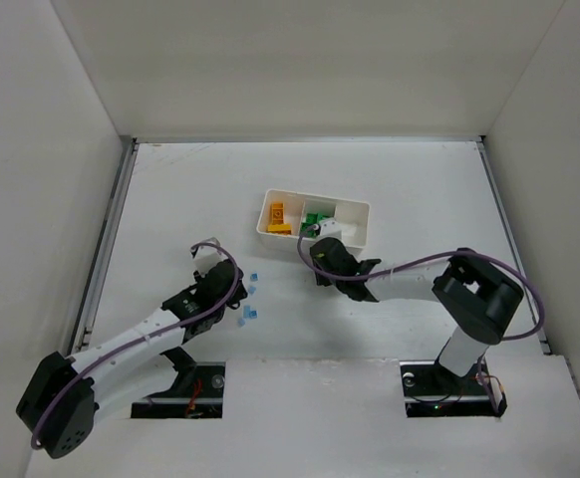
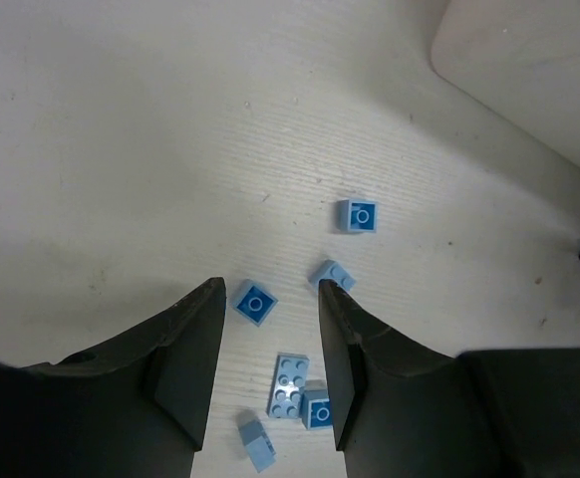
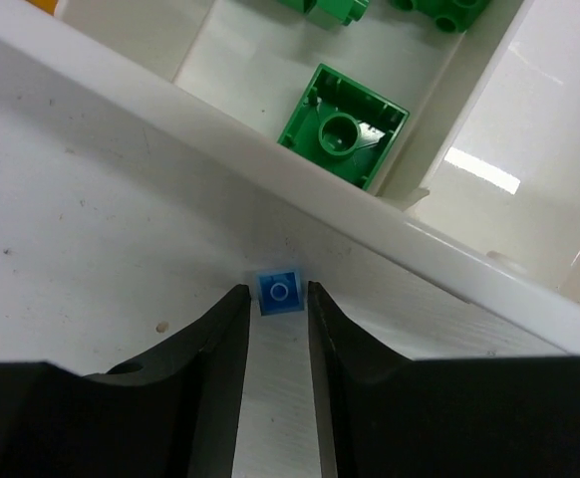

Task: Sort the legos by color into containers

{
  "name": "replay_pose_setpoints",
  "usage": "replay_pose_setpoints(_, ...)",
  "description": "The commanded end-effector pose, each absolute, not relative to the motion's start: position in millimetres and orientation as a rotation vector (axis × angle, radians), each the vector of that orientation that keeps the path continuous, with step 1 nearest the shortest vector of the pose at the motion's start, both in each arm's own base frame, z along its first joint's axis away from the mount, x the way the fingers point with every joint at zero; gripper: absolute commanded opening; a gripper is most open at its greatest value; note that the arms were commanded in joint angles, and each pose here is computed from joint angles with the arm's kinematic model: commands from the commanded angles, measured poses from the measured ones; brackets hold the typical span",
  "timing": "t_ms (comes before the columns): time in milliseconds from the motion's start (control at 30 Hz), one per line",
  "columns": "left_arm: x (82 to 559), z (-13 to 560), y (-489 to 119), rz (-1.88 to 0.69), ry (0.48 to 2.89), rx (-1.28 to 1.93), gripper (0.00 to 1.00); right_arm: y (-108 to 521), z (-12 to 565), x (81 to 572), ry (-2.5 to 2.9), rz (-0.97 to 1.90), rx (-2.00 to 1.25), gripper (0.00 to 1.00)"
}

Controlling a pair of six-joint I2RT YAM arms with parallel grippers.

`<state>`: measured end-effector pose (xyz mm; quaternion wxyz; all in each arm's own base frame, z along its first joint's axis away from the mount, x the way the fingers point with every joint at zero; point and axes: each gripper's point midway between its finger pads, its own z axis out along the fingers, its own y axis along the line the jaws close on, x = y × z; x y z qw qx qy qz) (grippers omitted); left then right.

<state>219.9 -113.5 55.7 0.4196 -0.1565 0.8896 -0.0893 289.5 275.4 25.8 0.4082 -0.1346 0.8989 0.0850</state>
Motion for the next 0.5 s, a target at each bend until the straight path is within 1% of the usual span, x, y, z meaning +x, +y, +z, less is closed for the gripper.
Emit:
replay_pose_setpoints(0, 222, 48, -109, -0.196, 2.23, -0.43, 0.41, 286, 33, 295, 2.209, 0.236, -0.338, 0.33)
replay_pose_setpoints(67, 223, 47, -110, -0.191, 2.226, -0.436, 0.42, 289, 37, 294, 2.199, 0.246, -0.344, 0.27)
replay_pose_setpoints(100, 224, 47, -110, -0.192, 2.224, -0.438, 0.42, 289, 40, 292, 2.194, 0.252, -0.347, 0.26)
replay_pose_setpoints(233, 228, 44, -112, -0.187, 2.226, -0.436, 0.42, 295, 63, 279, 2.148, 0.305, -0.363, 0.25)
replay_pose_setpoints(333, 227, 41, -118, -0.185, 2.246, -0.409, 0.4, 295, 90, 265, 2.109, 0.359, -0.359, 0.25)
replay_pose_setpoints(467, 222, 35, -117, -0.156, 2.27, -0.398, 0.4, 287, 132, 258, 2.045, 0.416, -0.32, 0.25)
